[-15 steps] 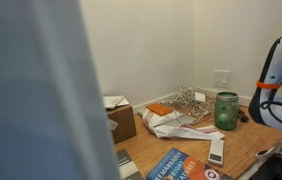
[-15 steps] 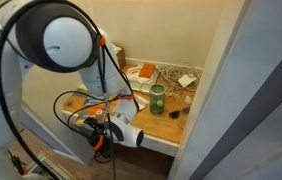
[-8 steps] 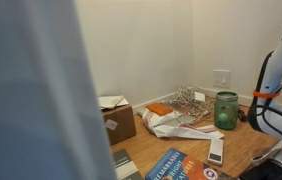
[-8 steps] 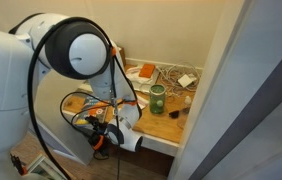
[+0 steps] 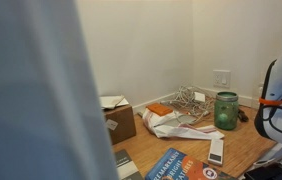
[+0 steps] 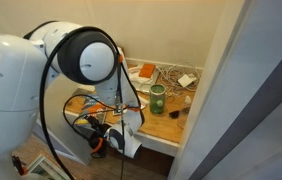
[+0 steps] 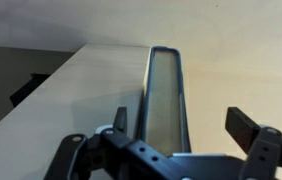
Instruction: Put the book on top of the brown box
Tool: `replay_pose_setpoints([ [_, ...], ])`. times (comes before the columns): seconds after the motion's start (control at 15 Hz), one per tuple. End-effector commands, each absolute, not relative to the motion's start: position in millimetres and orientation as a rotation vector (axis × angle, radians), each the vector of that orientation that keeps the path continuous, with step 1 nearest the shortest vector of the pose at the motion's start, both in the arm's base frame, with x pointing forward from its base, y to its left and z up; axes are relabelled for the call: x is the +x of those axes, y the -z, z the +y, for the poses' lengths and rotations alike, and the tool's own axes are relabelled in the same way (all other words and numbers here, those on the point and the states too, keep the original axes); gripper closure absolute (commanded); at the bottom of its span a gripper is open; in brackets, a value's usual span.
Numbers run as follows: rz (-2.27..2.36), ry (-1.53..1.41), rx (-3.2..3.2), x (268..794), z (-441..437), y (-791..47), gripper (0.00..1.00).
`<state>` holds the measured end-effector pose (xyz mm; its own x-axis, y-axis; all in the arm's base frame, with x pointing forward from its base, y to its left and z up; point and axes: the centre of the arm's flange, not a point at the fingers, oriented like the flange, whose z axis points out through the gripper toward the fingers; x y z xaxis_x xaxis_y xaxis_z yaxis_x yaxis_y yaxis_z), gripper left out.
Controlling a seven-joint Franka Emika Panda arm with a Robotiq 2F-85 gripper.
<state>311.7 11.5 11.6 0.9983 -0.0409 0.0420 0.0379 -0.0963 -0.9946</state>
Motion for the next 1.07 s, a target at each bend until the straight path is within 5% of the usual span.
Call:
replay_pose_setpoints([
  [0.0,0.065,0.096,-1.616,321.1,13.5,5.1,0.25],
  [0.07,0.08,0.093,-1.613,320.4,13.8,5.4,0.26],
  [0.67,0.172,0.074,-1.628,312.2,14.1,-3.3,0.89],
  [1.0,0.124,0.104,-1.618,310.2,8.9,-31.7,0.91],
])
